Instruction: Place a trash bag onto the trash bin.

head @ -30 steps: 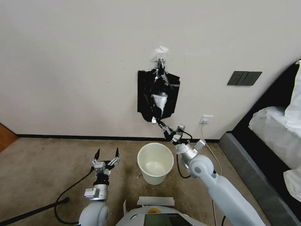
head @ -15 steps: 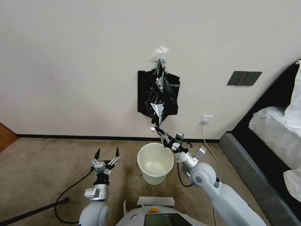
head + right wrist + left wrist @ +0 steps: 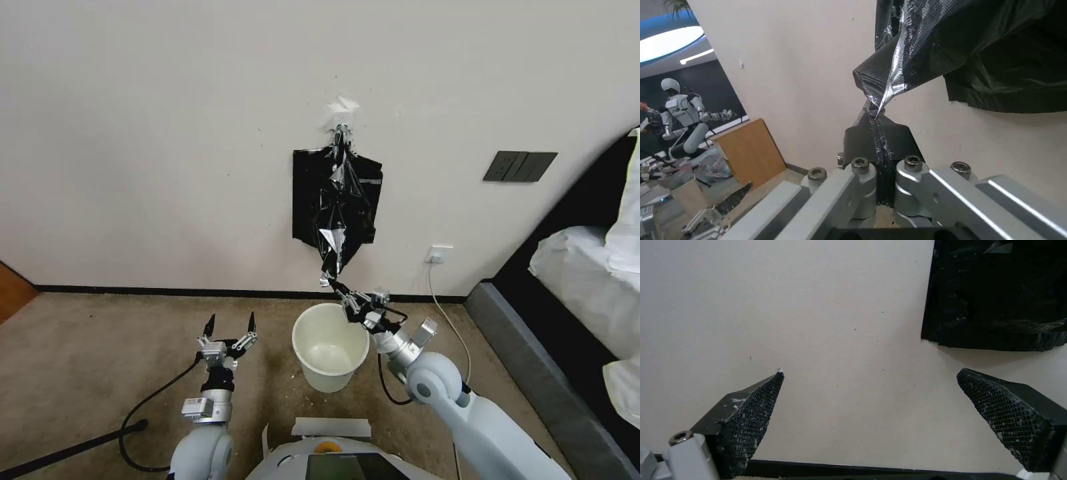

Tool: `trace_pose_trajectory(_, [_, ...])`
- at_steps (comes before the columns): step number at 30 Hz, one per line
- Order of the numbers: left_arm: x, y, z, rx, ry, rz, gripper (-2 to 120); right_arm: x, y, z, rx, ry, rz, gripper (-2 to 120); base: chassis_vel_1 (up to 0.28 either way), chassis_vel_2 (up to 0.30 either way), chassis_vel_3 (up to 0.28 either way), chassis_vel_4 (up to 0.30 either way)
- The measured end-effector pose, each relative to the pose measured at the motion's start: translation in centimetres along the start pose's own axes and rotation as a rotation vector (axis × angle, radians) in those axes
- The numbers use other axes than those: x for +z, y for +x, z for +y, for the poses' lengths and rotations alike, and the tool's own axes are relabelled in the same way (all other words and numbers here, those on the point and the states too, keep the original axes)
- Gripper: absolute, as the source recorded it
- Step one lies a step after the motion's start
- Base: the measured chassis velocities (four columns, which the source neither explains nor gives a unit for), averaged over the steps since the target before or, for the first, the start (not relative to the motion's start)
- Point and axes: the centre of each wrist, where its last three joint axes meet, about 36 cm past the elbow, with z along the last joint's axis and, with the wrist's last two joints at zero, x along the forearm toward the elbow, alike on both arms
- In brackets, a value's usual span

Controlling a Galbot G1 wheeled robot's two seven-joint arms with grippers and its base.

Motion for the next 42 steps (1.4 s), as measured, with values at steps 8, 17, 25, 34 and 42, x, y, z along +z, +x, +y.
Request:
trace_pose_trajectory(8, [0.0, 0.2, -0.1, -0.003, 0.003, 0.003, 100, -0.1, 0.2, 0.2, 0.031, 0.025, 0.002, 0, 0.0, 0.0, 0.0, 0.0])
trace_pose_trajectory(17, [-0.1, 0.2, -0.1, -0.005, 0.004, 0.0, 100, -4.0, 0.7, 2.2, 0.216, 0.102, -0.005, 25, 0.0, 0.0, 0.0, 0.0])
trace_pose_trajectory(25, [0.2, 0.0, -0.3, -0.001, 0.008, 0.002, 100, -5.6, 2.6, 2.7, 0.355, 0.235, 0.018, 50, 0.0, 0.0, 0.0, 0.0])
trace_pose_trajectory(34, [0.1, -0.2, -0.6, 0.015, 0.005, 0.0, 100, -8.0, 0.5, 0.6, 0.316, 0.852, 0.083, 85, 0.0, 0.0, 0.0, 0.0])
trace_pose_trajectory(42, [-0.5, -0.3, -0.8, 0.014, -0.011, -0.013, 100, -10.2, -5.3, 0.1, 0.206, 1.055, 0.117, 100, 0.0, 0.0, 0.0, 0.0])
